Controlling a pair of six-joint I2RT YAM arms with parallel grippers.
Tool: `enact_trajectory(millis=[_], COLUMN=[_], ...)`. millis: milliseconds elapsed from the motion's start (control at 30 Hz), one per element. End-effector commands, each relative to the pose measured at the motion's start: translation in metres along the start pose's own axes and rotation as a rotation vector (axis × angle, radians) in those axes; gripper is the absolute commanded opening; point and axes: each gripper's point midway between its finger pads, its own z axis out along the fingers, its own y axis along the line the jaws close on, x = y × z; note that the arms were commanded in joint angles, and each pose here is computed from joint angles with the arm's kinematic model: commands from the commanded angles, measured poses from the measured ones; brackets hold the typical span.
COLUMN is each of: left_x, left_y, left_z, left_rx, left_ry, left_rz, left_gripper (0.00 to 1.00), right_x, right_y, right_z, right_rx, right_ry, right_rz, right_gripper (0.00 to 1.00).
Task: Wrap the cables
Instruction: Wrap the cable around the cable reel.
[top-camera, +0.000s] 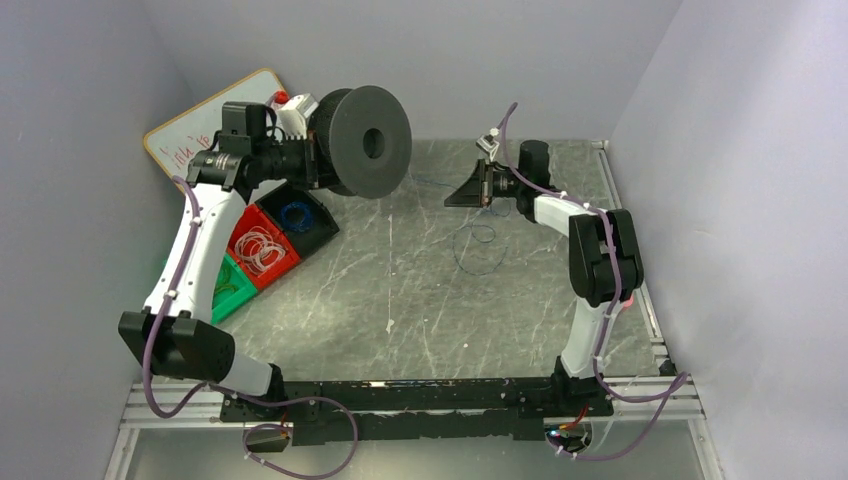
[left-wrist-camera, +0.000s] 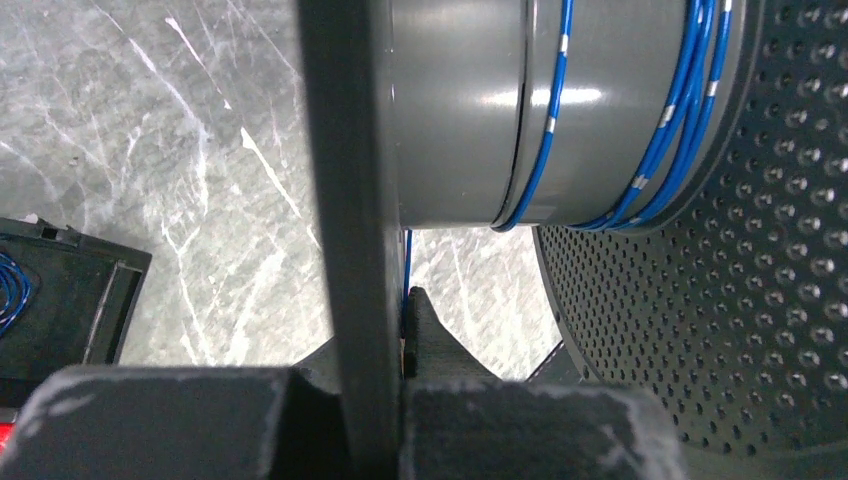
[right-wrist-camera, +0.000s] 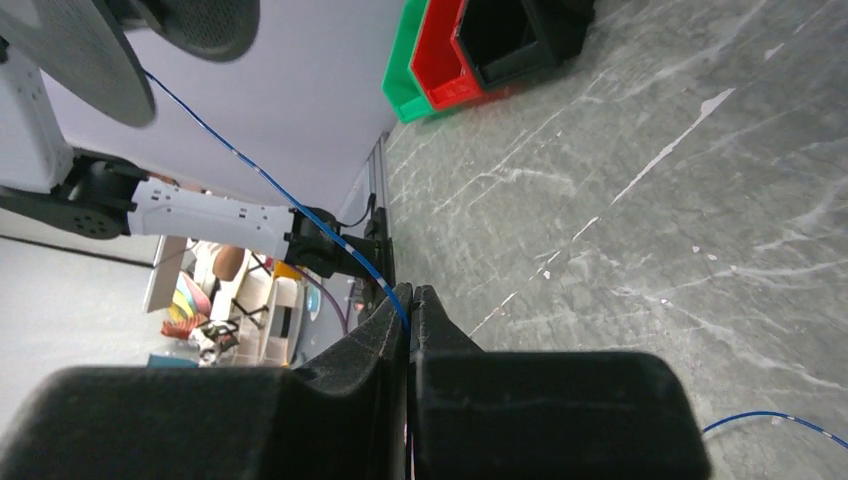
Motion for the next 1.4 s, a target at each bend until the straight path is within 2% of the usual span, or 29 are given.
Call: enact_trajectory(millis=[0, 200, 300, 733, 1033, 1367], left_x=[-0.003, 0.020, 0.031, 0.043, 0.051, 0.048], left_y=[-0.019, -0.023, -0.023, 0.019, 0.030, 0.055], left_z=[-0.020, -0.016, -0.010, 0.013, 0.032, 0.051], left_rx=[0.039, 0.037, 0.013, -0.342, -0.421, -0.536], left_ry=[-0.050, 0.010, 0.054, 0.126, 0.170, 0.192], left_rz=[0.175, 0.229, 0.314, 0.492, 0.529, 0.478], left_gripper=[0.02, 0.02, 0.02, 0.02, 0.02, 0.02], right_x=[-0.021, -0.033, -0.037, -0.044, -0.034, 0.000], right_y=[0.025, 0.037, 0.046, 0.123, 0.147, 0.174], right_z=[-0.017, -0.030, -0.034, -0.043, -0.032, 0.003], right_rx=[0.002, 0.030, 0.016, -0.058, -0.107, -0.231], right_ry=[-0.054, -0.102, -0.108, -0.126, -0.097, 0.021], right_rz=[-0.079, -0.090, -0.083, -0.218, -0.274, -0.330], right_gripper=[0.07, 0.07, 0.07, 0.08, 0.08, 0.09])
